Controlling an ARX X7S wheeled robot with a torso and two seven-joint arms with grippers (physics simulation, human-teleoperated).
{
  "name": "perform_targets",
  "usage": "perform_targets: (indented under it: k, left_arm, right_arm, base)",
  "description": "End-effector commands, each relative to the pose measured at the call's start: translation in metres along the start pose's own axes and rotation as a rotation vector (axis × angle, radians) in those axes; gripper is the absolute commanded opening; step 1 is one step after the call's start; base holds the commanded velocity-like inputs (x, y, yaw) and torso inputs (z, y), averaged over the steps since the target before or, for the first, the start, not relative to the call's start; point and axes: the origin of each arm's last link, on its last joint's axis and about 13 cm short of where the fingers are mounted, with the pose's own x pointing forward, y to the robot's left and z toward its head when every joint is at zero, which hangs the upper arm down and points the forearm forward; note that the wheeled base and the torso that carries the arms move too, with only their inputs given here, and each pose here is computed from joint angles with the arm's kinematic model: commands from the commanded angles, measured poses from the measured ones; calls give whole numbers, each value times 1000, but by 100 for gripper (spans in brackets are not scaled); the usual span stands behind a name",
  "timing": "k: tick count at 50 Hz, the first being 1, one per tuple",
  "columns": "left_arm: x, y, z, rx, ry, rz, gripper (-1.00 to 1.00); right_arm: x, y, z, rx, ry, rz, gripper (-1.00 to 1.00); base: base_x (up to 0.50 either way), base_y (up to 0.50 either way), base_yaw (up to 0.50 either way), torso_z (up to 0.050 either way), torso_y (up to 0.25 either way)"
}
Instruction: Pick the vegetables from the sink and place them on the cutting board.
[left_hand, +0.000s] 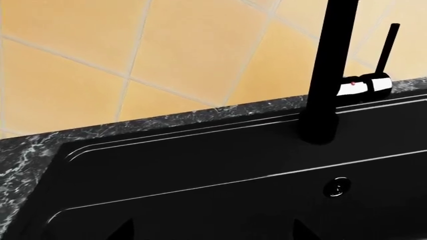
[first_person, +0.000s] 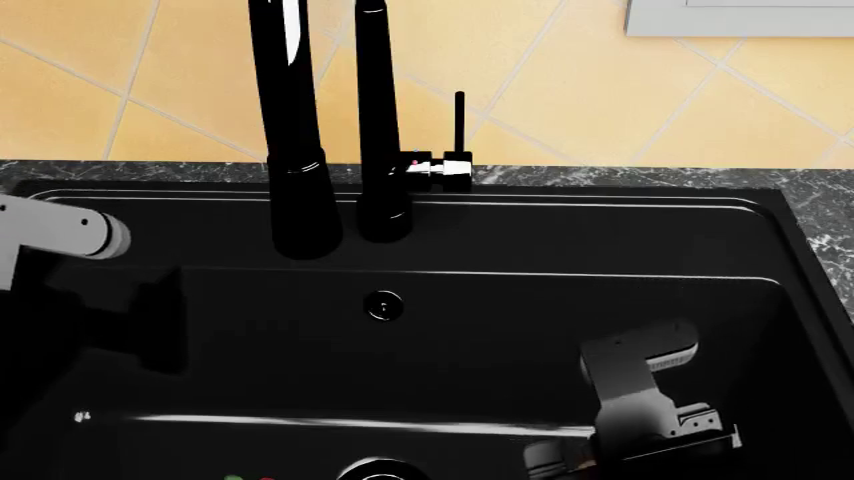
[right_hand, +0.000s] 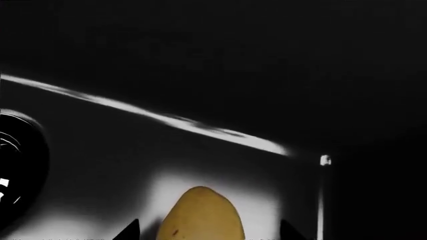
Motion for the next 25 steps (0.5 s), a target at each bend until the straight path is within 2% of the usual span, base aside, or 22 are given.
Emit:
perform_targets:
  k: [1,4,15,25]
  left_arm:
    - [8,-9,-5,0,16,-3,100]
    - [9,-11,-6,3,18,-6,100]
    - [-6,3,-9,1,16,-4,100]
    - [6,-5,-6,6,23,0,100]
  right_arm:
    - [18,-1,-12,14,46,22,100]
    - [22,-1,-18,19,64,33,100]
    - [31,0,-27,42,106,44,100]
    - [31,2,-31,68,126,74,100]
  base:
    - [0,0,0,0,0]
    - [0,0,0,0,0]
    - [0,0,0,0,0]
    - [0,0,0,0,0]
